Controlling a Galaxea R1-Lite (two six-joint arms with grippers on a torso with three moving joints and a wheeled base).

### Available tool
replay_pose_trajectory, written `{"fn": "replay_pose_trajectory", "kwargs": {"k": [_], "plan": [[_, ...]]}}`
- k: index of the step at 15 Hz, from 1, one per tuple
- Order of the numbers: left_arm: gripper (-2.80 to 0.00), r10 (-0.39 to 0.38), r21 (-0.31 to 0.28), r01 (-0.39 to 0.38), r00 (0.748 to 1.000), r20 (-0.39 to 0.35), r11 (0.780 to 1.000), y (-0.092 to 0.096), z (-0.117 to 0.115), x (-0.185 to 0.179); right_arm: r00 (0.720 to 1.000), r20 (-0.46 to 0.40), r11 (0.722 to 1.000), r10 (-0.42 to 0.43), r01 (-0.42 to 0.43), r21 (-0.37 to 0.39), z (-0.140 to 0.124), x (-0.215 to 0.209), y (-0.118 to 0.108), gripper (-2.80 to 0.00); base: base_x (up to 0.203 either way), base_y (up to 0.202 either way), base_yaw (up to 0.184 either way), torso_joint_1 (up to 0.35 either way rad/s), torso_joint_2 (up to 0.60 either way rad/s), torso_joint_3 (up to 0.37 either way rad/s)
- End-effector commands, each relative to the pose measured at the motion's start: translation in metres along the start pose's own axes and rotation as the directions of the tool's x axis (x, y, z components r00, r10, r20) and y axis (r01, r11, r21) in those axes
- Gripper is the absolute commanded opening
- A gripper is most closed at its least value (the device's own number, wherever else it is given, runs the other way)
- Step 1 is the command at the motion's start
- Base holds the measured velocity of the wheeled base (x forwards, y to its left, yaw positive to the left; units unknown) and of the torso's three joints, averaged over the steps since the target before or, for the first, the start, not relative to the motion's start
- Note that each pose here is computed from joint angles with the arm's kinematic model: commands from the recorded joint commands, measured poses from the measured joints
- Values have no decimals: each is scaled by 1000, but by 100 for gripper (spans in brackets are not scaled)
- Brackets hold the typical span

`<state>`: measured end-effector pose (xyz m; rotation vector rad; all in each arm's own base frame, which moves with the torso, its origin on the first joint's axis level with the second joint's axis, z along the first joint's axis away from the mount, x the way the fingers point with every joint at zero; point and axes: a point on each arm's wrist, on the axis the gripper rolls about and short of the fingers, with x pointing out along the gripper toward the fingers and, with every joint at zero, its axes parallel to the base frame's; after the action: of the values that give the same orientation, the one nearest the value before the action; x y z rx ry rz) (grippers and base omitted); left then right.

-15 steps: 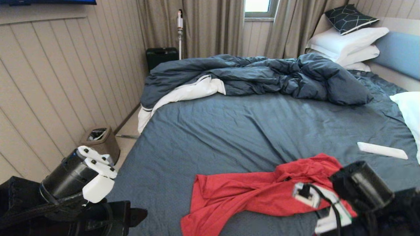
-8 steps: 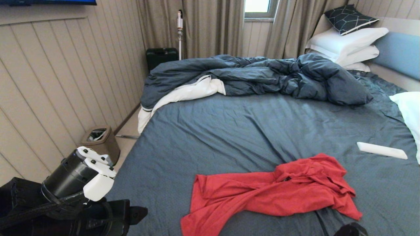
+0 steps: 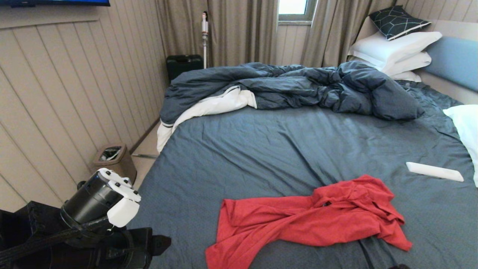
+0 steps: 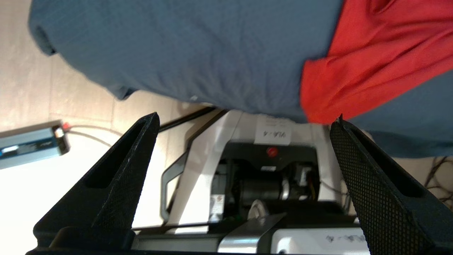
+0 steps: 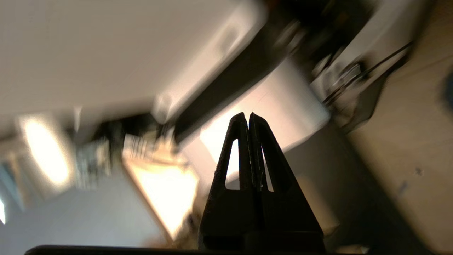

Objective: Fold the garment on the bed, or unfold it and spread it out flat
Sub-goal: Unford the red T-shirt

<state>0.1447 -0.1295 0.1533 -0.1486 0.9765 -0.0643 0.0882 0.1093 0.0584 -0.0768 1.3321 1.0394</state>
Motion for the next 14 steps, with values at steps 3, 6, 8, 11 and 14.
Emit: {"fn": "replay_pose_trajectory", "kwargs": {"k": [3,6,8,11,14], "plan": [[0,35,-16,-35,999,-12,999,2,2,10,991,124,997,-47,38,73,33,11,-27,-280,0,0,0,0,0,0],[0,42,-31,-43,999,-22,999,3,6,17,984,164,995,-63,49,88,57,13,-34,-280,0,0,0,0,0,0],[0,43,-43,-43,999,-14,998,3,10,19,979,174,990,-102,83,113,61,13,-41,-280,0,0,0,0,0,0],[0,17,-60,-16,1000,12,998,4,18,18,971,200,989,-133,116,96,45,3,-33,-280,0,0,0,0,0,0],[0,-82,-73,82,997,10,994,-1,35,16,932,288,974,-221,196,114,17,-20,-27,-280,0,0,0,0,0,0]]}}
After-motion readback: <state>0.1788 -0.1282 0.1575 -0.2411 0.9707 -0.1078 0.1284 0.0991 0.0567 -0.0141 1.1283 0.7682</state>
